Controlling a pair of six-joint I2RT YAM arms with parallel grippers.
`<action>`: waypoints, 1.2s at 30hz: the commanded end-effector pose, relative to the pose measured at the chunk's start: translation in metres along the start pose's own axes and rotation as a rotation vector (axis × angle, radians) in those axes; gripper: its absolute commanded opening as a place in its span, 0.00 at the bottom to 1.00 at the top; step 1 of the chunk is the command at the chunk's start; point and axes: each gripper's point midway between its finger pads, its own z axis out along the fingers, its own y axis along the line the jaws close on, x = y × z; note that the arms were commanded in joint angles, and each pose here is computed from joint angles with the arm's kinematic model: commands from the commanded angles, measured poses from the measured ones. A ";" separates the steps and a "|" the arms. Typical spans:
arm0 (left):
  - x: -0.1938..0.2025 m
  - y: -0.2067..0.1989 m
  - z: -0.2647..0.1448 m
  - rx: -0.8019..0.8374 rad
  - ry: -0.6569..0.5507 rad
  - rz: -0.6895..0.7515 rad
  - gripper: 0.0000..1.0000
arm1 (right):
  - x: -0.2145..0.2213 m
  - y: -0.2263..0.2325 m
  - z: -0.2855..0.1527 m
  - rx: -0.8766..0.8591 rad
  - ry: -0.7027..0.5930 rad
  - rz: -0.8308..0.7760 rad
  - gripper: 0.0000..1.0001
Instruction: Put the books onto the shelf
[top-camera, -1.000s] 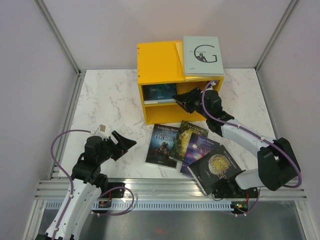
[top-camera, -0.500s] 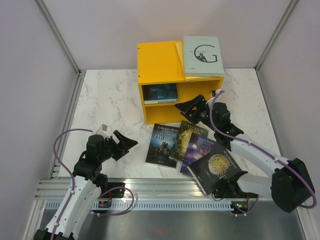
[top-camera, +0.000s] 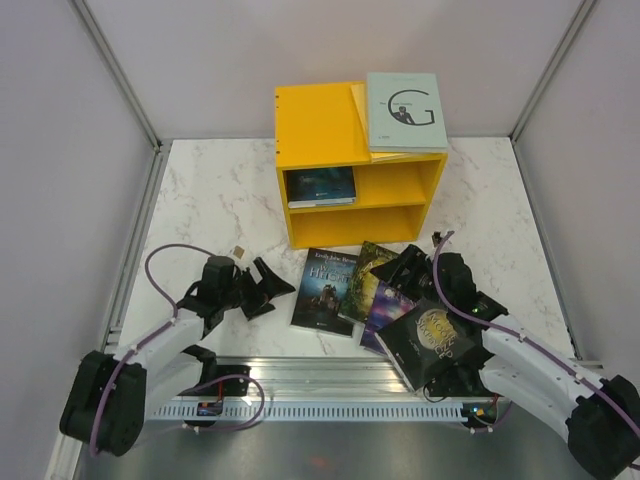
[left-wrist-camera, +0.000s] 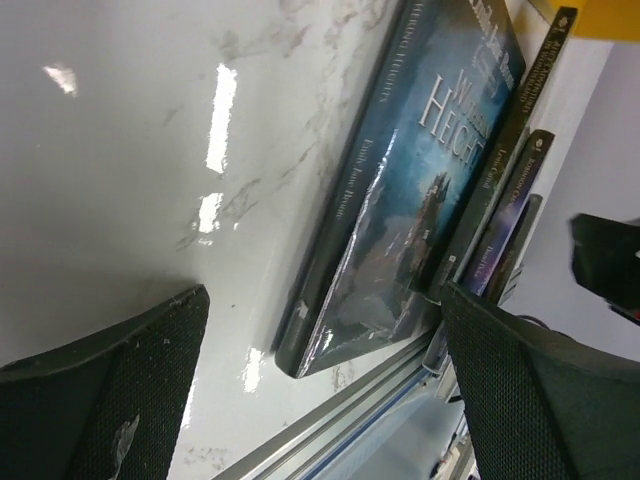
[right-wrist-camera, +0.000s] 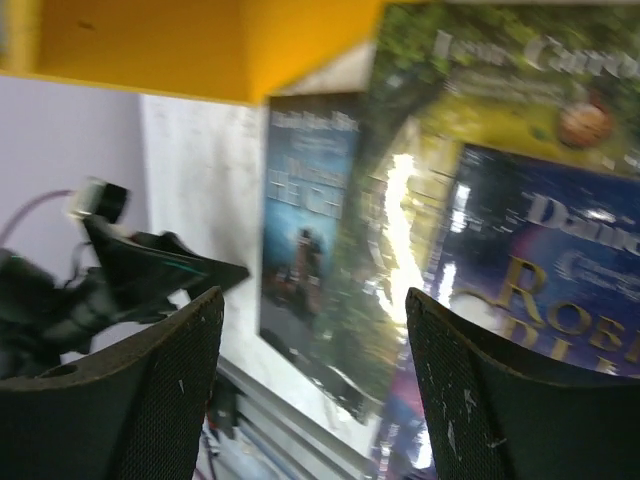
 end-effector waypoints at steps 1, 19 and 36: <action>-0.002 -0.018 0.018 0.068 0.003 0.096 1.00 | 0.012 -0.032 0.005 0.086 0.024 -0.039 0.77; 0.087 -0.015 0.075 0.184 0.321 0.155 0.86 | 0.073 -0.124 0.022 0.231 0.148 0.019 0.67; 0.054 -0.062 0.028 0.245 0.131 0.233 0.02 | 0.048 -0.090 0.003 0.191 0.059 -0.076 0.78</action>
